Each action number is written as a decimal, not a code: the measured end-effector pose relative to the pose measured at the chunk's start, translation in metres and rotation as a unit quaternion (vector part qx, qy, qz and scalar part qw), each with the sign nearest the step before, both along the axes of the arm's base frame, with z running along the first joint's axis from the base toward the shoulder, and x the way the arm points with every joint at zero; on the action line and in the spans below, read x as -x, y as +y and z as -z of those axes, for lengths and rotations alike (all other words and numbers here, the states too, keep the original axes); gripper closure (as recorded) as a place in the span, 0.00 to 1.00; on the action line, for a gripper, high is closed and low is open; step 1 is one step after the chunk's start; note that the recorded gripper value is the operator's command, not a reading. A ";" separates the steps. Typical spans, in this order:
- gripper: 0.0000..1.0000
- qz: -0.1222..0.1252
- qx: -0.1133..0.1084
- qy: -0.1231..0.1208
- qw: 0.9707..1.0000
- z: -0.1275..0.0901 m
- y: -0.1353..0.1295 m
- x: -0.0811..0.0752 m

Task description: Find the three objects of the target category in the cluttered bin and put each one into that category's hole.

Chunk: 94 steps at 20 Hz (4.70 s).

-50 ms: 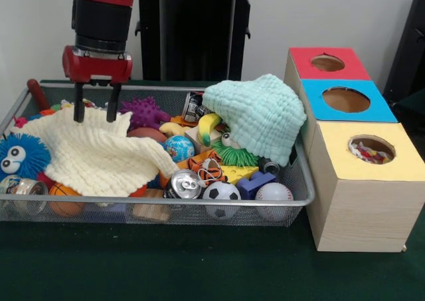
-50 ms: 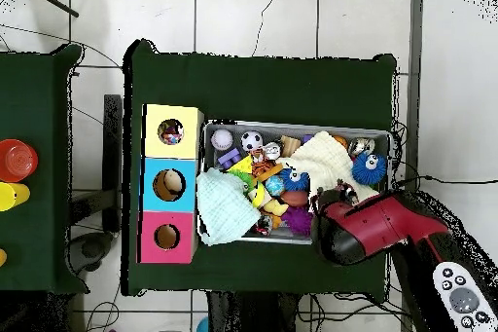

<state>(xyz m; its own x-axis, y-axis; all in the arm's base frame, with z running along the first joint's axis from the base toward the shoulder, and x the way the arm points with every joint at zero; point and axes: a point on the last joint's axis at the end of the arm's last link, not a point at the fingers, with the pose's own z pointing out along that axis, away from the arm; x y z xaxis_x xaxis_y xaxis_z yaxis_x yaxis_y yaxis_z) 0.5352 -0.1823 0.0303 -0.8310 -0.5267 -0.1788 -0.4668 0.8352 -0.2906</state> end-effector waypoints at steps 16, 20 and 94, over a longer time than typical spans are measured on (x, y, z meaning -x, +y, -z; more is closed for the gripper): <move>0.00 0.015 -0.021 -0.018 1.000 0.026 -0.013 -0.002; 0.00 0.024 -0.033 -0.029 0.999 0.031 -0.021 -0.003; 1.00 0.180 -0.375 -0.002 0.909 -0.102 0.073 -0.026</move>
<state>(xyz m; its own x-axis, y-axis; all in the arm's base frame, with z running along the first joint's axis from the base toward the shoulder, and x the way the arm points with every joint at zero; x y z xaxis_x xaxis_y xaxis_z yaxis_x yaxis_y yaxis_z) 0.5610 -0.1093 0.1323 -0.9242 0.0507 -0.3786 -0.1242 0.8974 0.4234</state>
